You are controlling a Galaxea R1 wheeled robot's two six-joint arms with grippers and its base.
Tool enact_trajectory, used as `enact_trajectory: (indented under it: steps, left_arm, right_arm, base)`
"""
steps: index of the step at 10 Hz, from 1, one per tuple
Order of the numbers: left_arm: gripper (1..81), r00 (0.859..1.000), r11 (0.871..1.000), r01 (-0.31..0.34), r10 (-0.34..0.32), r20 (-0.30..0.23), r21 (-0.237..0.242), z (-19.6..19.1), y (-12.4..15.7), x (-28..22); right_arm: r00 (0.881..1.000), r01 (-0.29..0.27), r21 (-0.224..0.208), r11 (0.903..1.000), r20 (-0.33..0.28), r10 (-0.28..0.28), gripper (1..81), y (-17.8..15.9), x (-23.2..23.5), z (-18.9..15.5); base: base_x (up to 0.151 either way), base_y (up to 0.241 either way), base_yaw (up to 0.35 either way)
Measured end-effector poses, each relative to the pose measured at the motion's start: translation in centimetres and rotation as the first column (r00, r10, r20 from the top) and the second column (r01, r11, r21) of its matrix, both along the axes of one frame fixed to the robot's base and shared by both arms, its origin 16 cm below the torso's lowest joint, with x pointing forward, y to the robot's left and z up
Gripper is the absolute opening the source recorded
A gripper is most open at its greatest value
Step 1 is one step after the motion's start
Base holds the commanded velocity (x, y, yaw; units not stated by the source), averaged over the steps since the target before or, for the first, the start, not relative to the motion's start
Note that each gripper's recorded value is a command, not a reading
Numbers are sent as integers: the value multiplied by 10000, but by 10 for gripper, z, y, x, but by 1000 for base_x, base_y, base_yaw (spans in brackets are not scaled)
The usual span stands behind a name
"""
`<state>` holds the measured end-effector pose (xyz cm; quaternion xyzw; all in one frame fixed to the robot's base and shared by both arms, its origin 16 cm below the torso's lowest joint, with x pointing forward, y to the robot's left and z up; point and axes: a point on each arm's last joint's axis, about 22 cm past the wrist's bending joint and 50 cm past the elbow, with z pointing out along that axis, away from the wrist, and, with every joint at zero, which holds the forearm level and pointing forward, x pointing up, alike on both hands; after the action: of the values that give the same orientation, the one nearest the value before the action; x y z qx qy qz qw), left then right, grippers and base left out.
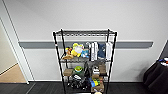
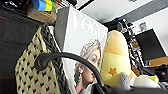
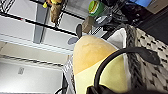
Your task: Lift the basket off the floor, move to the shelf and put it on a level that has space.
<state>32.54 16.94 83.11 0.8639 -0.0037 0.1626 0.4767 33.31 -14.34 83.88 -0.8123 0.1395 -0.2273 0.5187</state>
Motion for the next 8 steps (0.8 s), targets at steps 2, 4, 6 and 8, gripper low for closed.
enact_trajectory:
  steps: [2,4,6,8]
  left_arm:
    - [10,9999,9998,119,-118,54,-138,6,-6,-4]
    - [10,9996,9990,272,-269,77,-361,16,-14,-12]
    - [10,9995,9984,285,-279,130,-480,23,-15,-16]
    - [10,9995,9984,274,-267,147,-495,24,-16,-16]
  right_arm:
    - [9999,27,23,10000,-119,-27,10,1,-8,-5]
    - [10000,47,281,9996,-45,-46,10,9,-14,4]
    - [9999,127,359,9993,40,-128,10,10,-13,8]
    - [9998,187,413,9990,88,-191,10,9,-13,13]
  base:
    - [0,0,0]
    - [0,0,0]
    - [0,0,0]
    - [0,0,0]
